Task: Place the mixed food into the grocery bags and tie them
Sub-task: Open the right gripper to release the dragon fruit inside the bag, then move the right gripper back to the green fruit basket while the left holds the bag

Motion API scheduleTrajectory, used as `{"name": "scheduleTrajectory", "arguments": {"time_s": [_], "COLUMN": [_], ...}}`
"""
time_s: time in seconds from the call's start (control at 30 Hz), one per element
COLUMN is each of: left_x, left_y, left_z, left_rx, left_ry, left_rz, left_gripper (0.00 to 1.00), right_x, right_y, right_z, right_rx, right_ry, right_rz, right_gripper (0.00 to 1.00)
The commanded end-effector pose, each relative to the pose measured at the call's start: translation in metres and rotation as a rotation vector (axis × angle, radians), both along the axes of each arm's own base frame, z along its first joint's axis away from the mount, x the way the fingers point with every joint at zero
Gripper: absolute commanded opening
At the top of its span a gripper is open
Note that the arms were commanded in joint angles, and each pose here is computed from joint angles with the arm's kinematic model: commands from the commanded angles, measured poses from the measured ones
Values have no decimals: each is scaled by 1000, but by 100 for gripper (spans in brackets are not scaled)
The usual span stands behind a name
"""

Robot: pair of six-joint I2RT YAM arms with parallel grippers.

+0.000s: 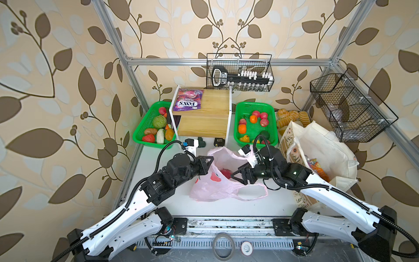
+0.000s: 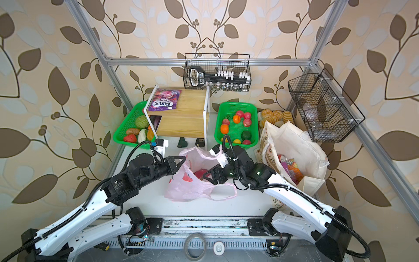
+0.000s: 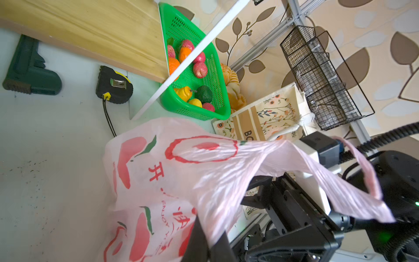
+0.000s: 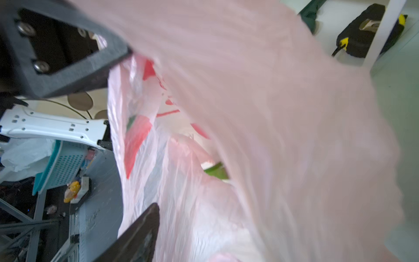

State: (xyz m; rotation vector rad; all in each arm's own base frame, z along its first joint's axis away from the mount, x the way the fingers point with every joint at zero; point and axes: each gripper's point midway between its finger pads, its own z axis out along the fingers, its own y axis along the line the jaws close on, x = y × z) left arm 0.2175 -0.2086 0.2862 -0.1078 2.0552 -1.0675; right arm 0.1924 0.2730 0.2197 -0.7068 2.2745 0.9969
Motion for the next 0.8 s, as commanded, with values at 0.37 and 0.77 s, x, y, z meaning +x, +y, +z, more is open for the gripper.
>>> {"name": "scheduleTrajectory", "arguments": {"time_s": [0.37,0.77], "left_x": [6,6], "left_y": [47,54], "left_z": [20,15], "left_rx": [-21,-9], "left_ry": [-60,-38], "left_rz": [217,249], "left_gripper": [0,0], "right_x": [-45,-84], "right_y": [-11,-5], "right_z": [4,28], "right_rx": [-71,56], "right_ry": [-34,-33], "right_rz": [230,440], "right_gripper": [83,82]}}
